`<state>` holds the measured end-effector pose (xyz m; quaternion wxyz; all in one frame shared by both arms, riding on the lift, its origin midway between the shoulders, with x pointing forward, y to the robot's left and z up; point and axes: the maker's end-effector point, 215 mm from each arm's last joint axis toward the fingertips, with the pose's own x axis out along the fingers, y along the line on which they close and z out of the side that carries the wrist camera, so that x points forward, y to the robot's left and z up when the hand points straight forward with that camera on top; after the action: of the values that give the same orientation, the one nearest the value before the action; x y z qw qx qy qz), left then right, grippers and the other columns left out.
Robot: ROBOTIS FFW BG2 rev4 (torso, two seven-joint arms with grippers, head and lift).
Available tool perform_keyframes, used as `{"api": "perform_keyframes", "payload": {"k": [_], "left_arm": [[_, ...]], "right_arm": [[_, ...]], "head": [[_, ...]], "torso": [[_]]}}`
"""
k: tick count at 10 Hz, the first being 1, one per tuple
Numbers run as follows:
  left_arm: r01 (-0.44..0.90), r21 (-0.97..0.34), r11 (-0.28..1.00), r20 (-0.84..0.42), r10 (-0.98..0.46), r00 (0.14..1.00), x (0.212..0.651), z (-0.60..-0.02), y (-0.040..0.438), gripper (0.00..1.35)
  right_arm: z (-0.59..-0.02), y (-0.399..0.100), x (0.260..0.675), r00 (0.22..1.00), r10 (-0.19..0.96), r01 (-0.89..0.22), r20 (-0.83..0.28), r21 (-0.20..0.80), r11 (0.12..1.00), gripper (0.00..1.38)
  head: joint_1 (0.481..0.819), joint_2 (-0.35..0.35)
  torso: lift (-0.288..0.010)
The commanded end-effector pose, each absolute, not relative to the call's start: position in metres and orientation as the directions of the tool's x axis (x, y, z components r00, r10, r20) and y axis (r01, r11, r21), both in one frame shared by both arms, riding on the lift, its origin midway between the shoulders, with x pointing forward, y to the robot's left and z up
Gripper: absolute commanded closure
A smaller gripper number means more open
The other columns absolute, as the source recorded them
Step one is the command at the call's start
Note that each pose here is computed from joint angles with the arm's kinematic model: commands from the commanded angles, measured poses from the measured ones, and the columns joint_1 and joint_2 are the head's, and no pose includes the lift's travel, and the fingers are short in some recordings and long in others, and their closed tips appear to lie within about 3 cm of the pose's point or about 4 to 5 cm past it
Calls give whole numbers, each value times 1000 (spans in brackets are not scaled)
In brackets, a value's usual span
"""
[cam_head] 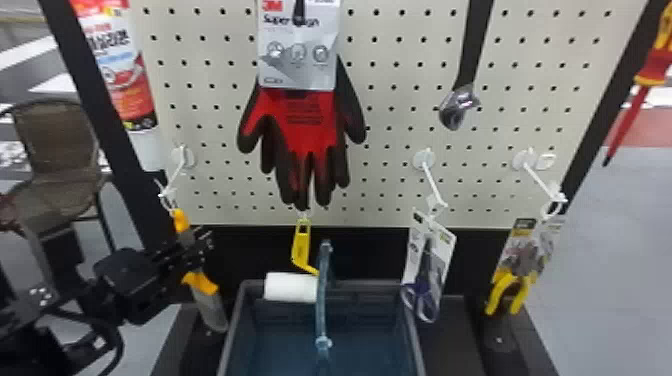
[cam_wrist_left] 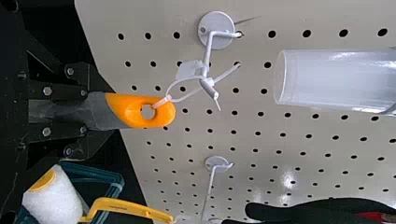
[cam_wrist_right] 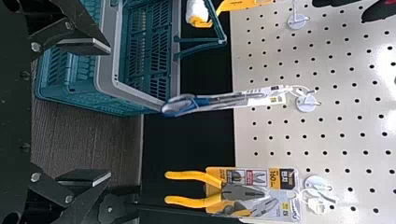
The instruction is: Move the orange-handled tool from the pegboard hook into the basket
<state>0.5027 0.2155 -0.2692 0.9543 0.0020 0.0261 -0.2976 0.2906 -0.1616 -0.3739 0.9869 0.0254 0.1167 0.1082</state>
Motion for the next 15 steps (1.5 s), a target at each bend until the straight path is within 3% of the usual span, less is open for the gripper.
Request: {"api": "perform_keyframes", "payload": {"k": [1, 10, 15], "left_arm": [[567, -12, 824, -51, -567, 822, 503, -269, 216, 1208], [568, -1, 823, -32, -567, 823, 499, -258, 216, 1208], [566, 32, 824, -23, -565, 825, 472, -228, 207, 1208]], "right_arm": [[-375, -162, 290, 949, 218, -206, -227, 78, 975, 341], [-375, -161, 291, 948, 222, -209, -227, 81, 975, 341], [-377, -162, 290, 947, 222, -208, -233, 83, 974, 343]], "head": [[549, 0], [549, 0], [549, 0]], "torso": [[-100], [-100], [-100]]}}
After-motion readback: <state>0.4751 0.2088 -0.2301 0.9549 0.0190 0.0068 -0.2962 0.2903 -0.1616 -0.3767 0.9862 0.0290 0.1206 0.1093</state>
